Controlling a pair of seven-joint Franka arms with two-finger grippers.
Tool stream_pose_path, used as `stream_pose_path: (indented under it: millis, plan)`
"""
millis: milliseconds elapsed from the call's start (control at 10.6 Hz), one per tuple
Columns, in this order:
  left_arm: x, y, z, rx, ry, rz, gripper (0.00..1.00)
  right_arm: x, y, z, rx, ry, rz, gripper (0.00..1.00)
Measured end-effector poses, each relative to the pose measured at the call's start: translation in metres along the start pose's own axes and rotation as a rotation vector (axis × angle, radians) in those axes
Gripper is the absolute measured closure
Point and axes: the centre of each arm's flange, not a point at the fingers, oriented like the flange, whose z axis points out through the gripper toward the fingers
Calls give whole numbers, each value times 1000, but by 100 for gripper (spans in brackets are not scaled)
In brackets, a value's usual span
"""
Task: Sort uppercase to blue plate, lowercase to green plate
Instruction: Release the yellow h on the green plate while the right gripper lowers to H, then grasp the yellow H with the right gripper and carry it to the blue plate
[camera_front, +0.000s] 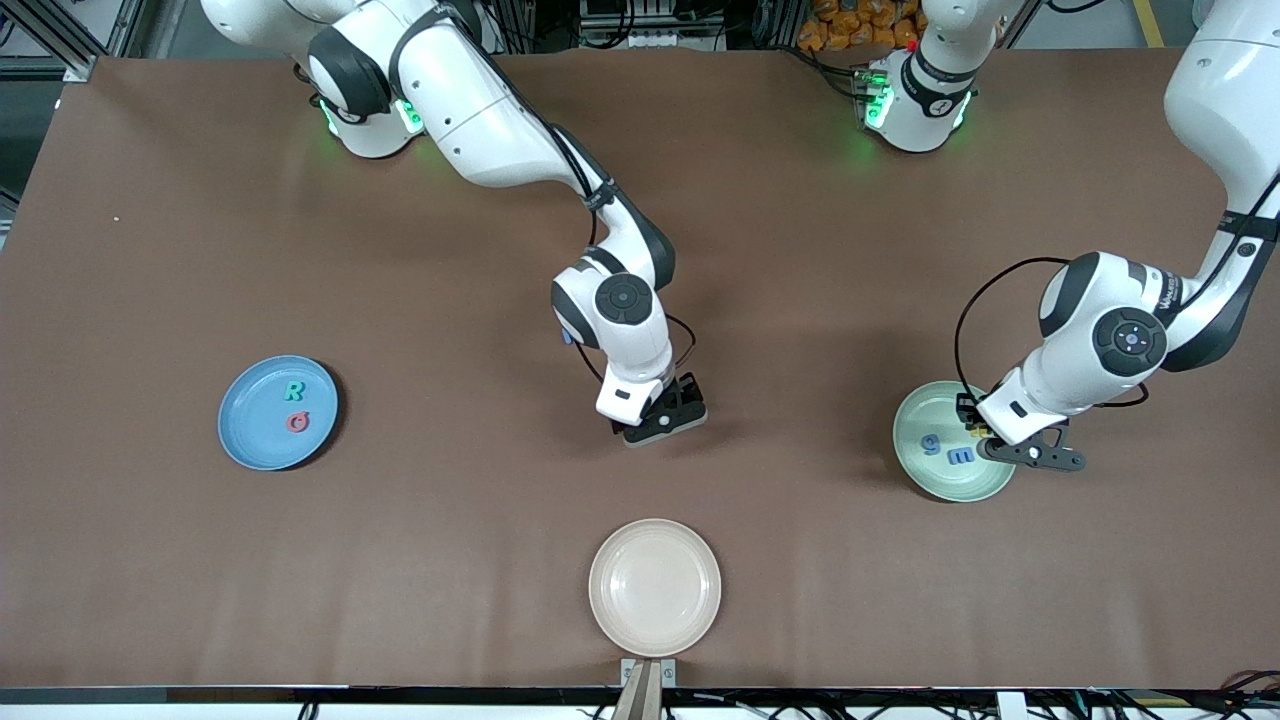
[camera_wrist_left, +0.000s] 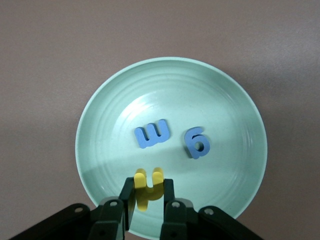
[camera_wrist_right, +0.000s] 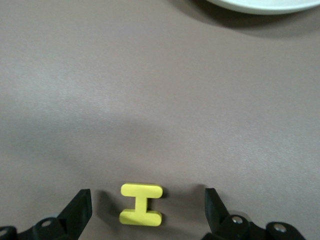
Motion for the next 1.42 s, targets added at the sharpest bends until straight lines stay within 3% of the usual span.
stream_pose_path:
  millis: [569,758,1042,1137,1421]
  plan:
    - [12,9,13,-22,-3,9,74,-2,-5,1,2,1,-7,0]
    - [16,17,18,-8,-7,22,50,-5,-7,4,-2,-1,-14,12]
    - [24,18,11,-1,12,23,6,-5,-15,0,8,22,-23,58]
    - [29,20,5,2,23,25,0,-4,-15,-2,8,25,-23,60]
    - [46,40,-23,43,-5,48,0,-3,-14,-3,9,26,-20,62]
